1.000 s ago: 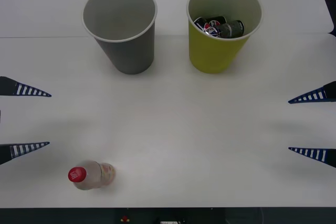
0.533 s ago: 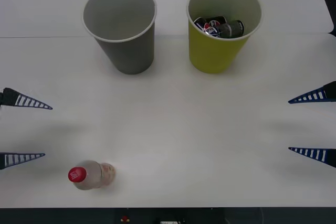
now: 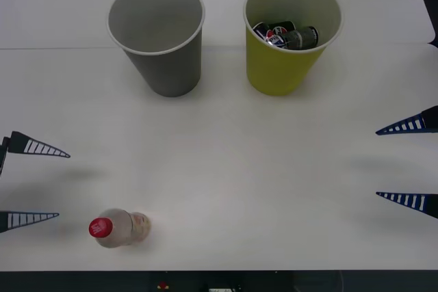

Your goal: Put the can into the green bin and the plastic bottle into the gray bin

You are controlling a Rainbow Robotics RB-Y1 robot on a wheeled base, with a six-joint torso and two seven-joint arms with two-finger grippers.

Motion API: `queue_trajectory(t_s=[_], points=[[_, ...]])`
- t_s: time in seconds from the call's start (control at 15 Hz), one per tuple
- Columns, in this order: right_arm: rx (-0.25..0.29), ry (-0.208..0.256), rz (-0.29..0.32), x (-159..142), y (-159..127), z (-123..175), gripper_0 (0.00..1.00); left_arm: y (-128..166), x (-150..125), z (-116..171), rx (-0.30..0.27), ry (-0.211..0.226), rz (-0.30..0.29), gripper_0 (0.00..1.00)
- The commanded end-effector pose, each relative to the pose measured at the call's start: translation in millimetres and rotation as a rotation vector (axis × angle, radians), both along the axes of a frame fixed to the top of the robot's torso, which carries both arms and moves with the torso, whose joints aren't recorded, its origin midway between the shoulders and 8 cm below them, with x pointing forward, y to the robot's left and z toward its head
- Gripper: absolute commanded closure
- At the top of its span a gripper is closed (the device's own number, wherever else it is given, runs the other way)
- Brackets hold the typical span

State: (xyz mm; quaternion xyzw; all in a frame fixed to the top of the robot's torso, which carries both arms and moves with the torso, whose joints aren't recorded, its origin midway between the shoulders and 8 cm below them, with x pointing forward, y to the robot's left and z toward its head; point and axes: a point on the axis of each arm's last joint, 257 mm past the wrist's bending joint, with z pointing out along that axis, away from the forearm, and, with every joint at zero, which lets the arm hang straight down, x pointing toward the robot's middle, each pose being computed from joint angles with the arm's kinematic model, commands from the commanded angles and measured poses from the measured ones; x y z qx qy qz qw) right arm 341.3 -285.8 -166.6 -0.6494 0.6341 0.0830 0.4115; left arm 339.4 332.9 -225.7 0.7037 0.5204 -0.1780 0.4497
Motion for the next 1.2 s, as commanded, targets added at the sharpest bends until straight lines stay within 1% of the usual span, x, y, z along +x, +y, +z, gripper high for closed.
queue_trajectory(t_s=[0.07,0.13,0.33,0.47,0.6,0.8,1.2], points=[[0.000,0.000,0.000,0.0,0.0,0.0,0.00,2.4,-7.6,-9.7,-0.043,0.071,0.001,0.00],[0.000,0.000,0.000,0.0,0.0,0.0,0.00,3.0,-9.9,-13.7,-0.061,0.095,0.003,0.00],[0.000,0.000,0.000,0.0,0.0,0.0,0.00,2.4,-13.7,-25.0,-0.098,0.149,0.015,0.00],[0.000,0.000,0.000,0.0,0.0,0.0,0.00,-3.2,-18.8,-32.5,-0.124,0.186,0.012,0.00],[0.000,0.000,0.000,0.0,0.0,0.0,0.00,-12.4,-22.9,-43.1,-0.153,0.229,0.025,0.00],[0.000,0.000,0.000,0.0,0.0,0.0,0.00,-28.9,-26.3,-55.9,-0.199,0.261,0.047,0.00],[0.000,0.000,0.000,0.0,0.0,0.0,0.00,-72.3,-31.3,-74.5,-0.272,0.298,0.022,0.00]])
